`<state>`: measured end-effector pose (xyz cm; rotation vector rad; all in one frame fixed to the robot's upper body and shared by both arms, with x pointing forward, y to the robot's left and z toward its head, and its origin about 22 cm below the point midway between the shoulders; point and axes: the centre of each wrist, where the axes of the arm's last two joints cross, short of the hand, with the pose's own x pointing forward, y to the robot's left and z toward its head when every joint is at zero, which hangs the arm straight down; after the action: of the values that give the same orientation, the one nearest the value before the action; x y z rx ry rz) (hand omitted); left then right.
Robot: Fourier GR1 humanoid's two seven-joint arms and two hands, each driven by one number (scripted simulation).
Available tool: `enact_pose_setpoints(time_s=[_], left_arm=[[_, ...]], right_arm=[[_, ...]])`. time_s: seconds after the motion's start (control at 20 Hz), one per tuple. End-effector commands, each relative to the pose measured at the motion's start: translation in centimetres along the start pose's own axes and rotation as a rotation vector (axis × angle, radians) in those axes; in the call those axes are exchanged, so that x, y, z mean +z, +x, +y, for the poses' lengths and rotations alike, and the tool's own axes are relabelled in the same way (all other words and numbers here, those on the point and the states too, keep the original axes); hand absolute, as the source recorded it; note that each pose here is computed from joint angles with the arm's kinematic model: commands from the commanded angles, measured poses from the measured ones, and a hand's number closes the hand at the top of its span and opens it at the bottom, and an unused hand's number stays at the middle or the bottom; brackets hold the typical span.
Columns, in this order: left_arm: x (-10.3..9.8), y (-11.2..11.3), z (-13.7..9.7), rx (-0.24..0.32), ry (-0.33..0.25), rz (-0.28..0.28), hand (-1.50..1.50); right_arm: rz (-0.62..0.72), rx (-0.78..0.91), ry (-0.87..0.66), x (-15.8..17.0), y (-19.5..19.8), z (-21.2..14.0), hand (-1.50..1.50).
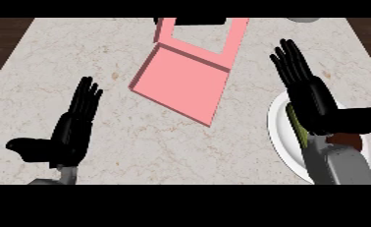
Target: Pick the cupcake from the plate and place it in the cardboard box
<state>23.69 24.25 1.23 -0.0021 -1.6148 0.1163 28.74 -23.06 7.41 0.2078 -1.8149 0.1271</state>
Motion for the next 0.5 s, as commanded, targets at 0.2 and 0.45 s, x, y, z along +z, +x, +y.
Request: enact_pose_setpoints(time_s=[0.2, 0.45], left_arm=[[-2.2, 2.6, 0.1, -0.284, -0.228, -0.07, 0.0], [-1.5, 1.7, -0.5, -0.293, -0.267, -0.015, 0.0]], right_arm=[[0.351, 0.261, 0.226, 6.5, -1.7, -8.6, -1.5], [0.188, 0.829, 0.29, 5.3, 4.2, -11.6, -1.5]])
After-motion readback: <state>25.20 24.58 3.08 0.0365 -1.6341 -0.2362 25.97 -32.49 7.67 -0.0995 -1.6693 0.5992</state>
